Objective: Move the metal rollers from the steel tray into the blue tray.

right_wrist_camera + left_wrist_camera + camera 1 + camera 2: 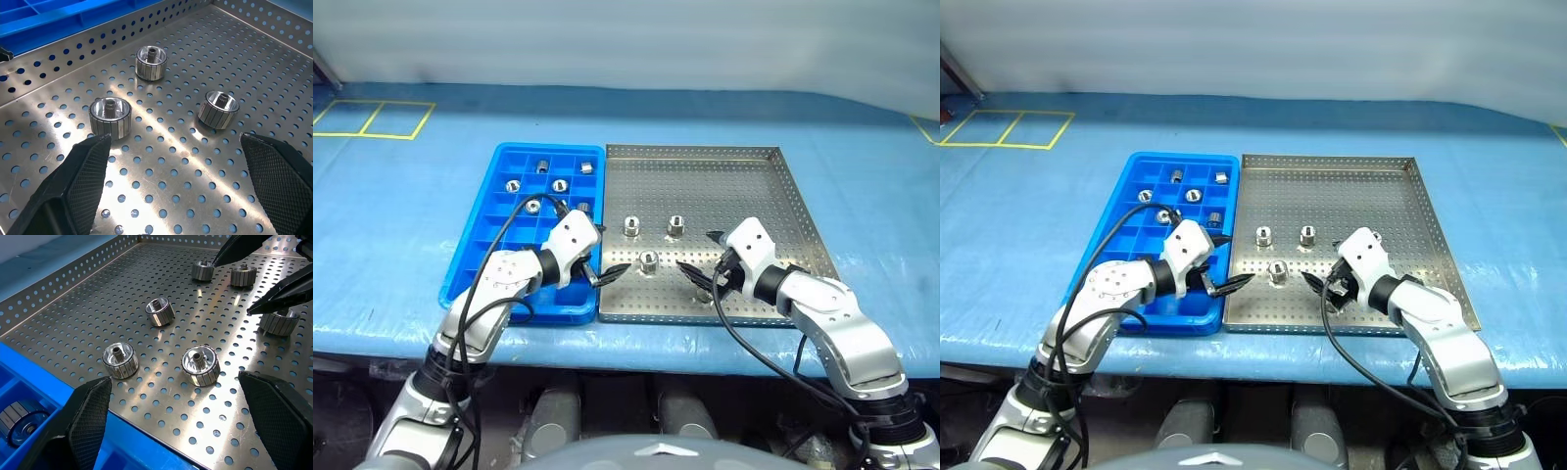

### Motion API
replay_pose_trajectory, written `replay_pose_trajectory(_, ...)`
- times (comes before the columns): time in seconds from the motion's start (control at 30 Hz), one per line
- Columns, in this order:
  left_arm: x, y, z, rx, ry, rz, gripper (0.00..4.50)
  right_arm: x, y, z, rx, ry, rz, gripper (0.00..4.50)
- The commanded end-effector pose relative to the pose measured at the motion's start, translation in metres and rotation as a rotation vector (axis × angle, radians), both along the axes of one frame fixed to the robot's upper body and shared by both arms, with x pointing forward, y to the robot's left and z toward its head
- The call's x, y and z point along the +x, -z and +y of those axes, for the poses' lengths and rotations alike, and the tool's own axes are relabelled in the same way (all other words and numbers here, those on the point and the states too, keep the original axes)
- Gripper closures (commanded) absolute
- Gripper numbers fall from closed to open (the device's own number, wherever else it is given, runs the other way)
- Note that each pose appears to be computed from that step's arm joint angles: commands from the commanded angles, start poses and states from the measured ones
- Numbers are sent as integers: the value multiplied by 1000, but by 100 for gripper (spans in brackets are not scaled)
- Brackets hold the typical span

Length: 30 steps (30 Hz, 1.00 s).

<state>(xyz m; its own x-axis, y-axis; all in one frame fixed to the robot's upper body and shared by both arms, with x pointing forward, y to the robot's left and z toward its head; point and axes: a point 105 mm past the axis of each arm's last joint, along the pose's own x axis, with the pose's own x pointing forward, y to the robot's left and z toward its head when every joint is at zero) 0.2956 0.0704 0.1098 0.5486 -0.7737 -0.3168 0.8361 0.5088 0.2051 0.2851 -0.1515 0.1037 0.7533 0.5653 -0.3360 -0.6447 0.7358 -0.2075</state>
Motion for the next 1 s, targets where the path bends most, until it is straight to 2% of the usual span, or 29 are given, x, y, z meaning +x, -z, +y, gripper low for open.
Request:
replay_pose_trajectory(0.03,-1,-11,-14,3,67,-50,0,0,-11,3,6,-11,-48,6)
replay_pose_trajectory(0.33,10,3,-47,100,154,-17,0,-1,-9,8,11,-7,-52,6)
replay_pose_trajectory(0.5,22,22,-55,225,172,-3,0,-5,-7,7,13,8,-51,6)
replay_pose_trajectory(0.8,31,41,-64,312,183,40,0,-7,-7,6,16,28,-65,6)
replay_pose_trajectory(0.9,32,46,-63,330,177,53,59,-7,-8,5,14,34,-73,0)
replay_pose_trajectory(1.0,32,47,-62,331,176,59,160,-7,-9,5,13,36,-78,0)
